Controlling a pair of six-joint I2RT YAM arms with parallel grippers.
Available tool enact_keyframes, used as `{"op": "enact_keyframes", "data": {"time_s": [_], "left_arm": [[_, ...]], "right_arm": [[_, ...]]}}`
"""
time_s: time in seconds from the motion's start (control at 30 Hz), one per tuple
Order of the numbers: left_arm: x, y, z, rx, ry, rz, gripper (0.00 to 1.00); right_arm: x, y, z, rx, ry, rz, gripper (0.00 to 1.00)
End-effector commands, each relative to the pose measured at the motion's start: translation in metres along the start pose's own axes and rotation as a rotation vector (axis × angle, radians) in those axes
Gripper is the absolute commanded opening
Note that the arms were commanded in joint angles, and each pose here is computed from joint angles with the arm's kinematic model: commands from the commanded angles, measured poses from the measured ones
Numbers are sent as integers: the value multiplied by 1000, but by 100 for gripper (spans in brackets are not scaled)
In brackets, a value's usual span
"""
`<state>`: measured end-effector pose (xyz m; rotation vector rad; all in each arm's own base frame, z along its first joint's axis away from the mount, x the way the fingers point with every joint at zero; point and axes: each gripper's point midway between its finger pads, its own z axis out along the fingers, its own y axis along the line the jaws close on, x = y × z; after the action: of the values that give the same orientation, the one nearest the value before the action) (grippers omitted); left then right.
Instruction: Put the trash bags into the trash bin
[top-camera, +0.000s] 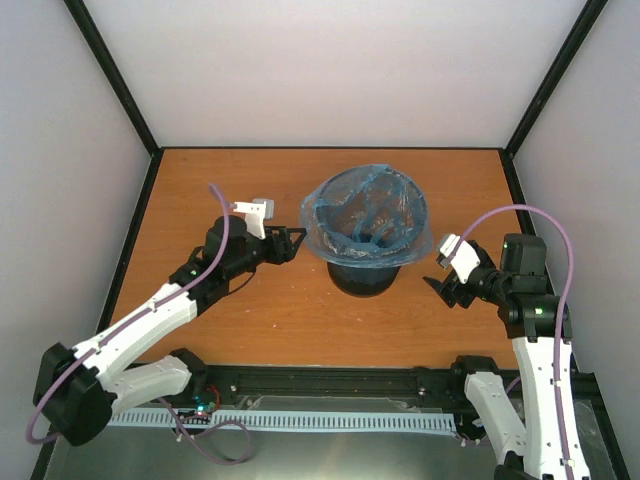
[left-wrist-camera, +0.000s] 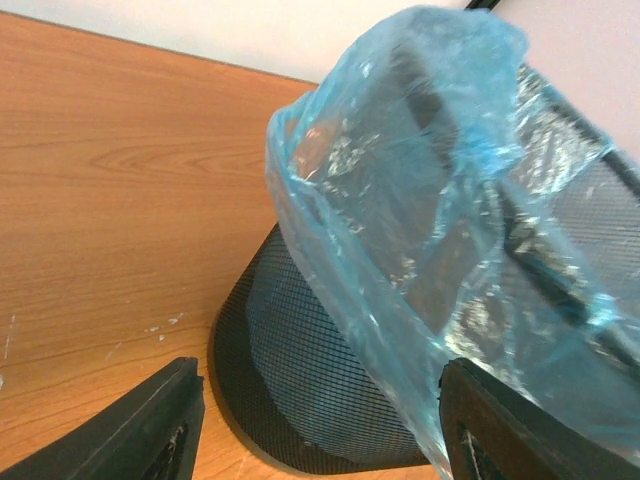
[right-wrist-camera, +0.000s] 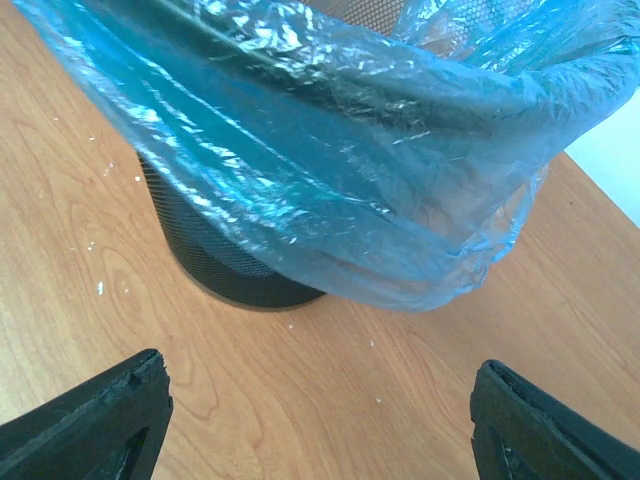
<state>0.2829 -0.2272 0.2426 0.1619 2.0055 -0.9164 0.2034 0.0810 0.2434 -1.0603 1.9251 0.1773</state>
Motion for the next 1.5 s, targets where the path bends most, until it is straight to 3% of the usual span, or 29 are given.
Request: {"op": "enact_keyframes", "data": {"time_s": [0.0, 0.17, 0.4, 0.47, 0.63, 0.73, 1.03, 1.27, 1.47], "left_arm": [[-20, -9, 16, 14, -29, 10, 65], [-15, -13, 36, 54, 7, 0, 59], [-22, -21, 42, 100, -23, 4, 52], [-24, -20, 45, 95, -28, 12, 45], [-17, -13, 61, 81, -6, 7, 2], [-4, -5, 67, 77, 20, -1, 1], [36, 15, 72, 69, 76, -34, 1], [61, 24, 78, 78, 132, -61, 1], [61, 21, 75, 83, 135, -48, 1]], "right_arm": [[-1, -13, 9, 25, -10, -19, 81], [-14, -26, 23, 19, -80, -16, 79], [-24, -36, 45, 36, -83, -27, 71], [-28, -32, 51, 30, -86, -36, 66], [-19, -25, 68, 17, -36, -35, 27], [-5, -24, 76, 19, 6, -30, 4], [42, -3, 91, 5, 72, -52, 3], [54, 8, 100, -41, 78, -26, 3], [47, 7, 97, -34, 58, -21, 12]]}}
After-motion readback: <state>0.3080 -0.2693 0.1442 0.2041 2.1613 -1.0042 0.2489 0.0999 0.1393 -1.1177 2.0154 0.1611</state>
